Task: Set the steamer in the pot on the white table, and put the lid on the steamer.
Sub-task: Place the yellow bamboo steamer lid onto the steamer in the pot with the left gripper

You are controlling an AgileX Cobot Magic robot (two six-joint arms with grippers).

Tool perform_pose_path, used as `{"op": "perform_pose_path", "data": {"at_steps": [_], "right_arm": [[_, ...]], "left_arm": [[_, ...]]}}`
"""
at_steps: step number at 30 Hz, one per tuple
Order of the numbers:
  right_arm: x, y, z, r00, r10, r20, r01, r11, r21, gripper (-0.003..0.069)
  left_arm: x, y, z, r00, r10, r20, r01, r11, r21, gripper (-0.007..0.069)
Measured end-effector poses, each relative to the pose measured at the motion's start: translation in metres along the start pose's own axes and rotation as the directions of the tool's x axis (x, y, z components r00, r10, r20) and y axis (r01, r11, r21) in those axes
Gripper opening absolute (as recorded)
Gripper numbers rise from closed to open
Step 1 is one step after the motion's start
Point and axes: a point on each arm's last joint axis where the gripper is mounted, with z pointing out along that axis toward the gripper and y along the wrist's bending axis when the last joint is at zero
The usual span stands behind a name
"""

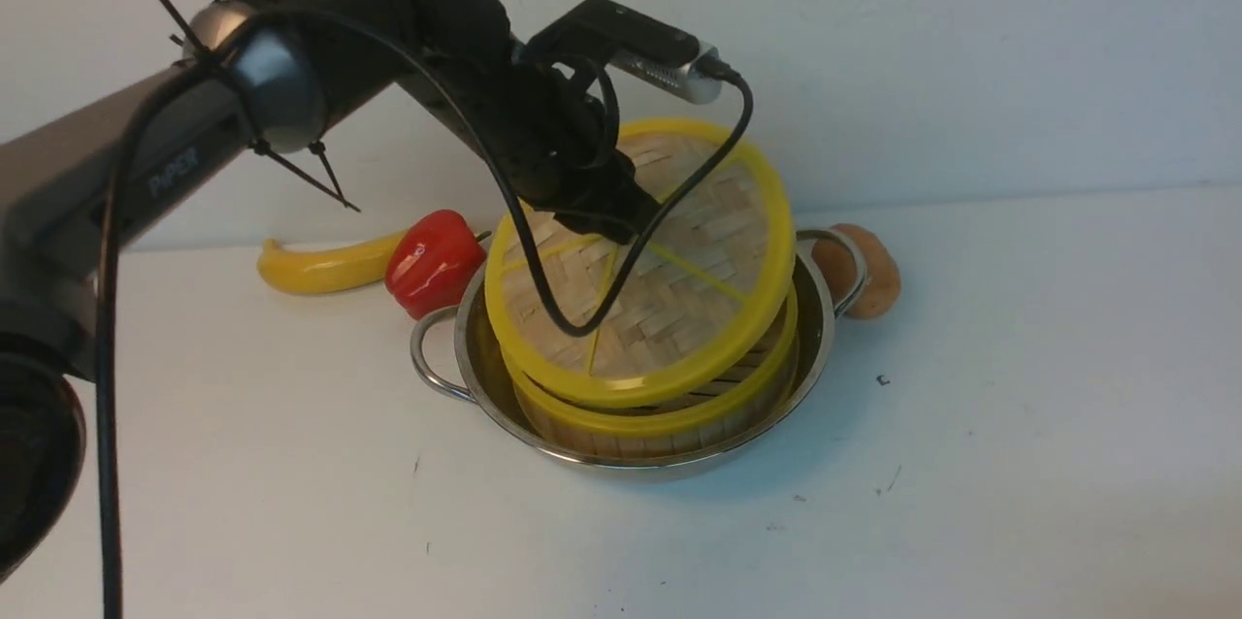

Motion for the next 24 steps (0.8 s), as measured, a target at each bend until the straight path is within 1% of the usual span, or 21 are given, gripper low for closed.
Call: {"op": "perform_pose_path", "data": {"at_steps": [5,10,13,17,21,24], "right_arm": [[0.0,0.0,0.0,1.0,0.0,0.0,0.0,1.0,0.0,0.0243],[0.0,0.0,0.0,1.0,0.0,0.0,0.0,1.0,0.0,0.0243],[0.0,0.0,0.0,1.0,0.0,0.0,0.0,1.0,0.0,0.0243],[0.0,0.0,0.0,1.0,0.0,0.0,0.0,1.0,0.0,0.0243],[0.0,0.0,0.0,1.0,0.0,0.0,0.0,1.0,0.0,0.0243],[0.0,0.0,0.0,1.0,0.0,0.0,0.0,1.0,0.0,0.0243]], "left_arm": [[0.004,0.003,-0.001,0.999,-0.012,-0.048,0.01,0.999,-0.037,0.0118],[0.007,0.002,0.01,0.997,-0.004,-0.08,0.002,1.0,-0.028,0.0118],[0.007,-0.003,0.019,0.995,0.027,-0.093,-0.028,1.0,-0.013,0.0118],[0.001,-0.02,0.029,0.994,0.077,-0.074,-0.078,0.997,-0.001,0.0118],[-0.003,-0.026,0.031,0.994,0.094,-0.047,-0.094,0.995,-0.008,0.0118],[-0.004,-0.025,0.031,0.995,0.098,-0.032,-0.098,0.995,-0.019,0.0118]]}}
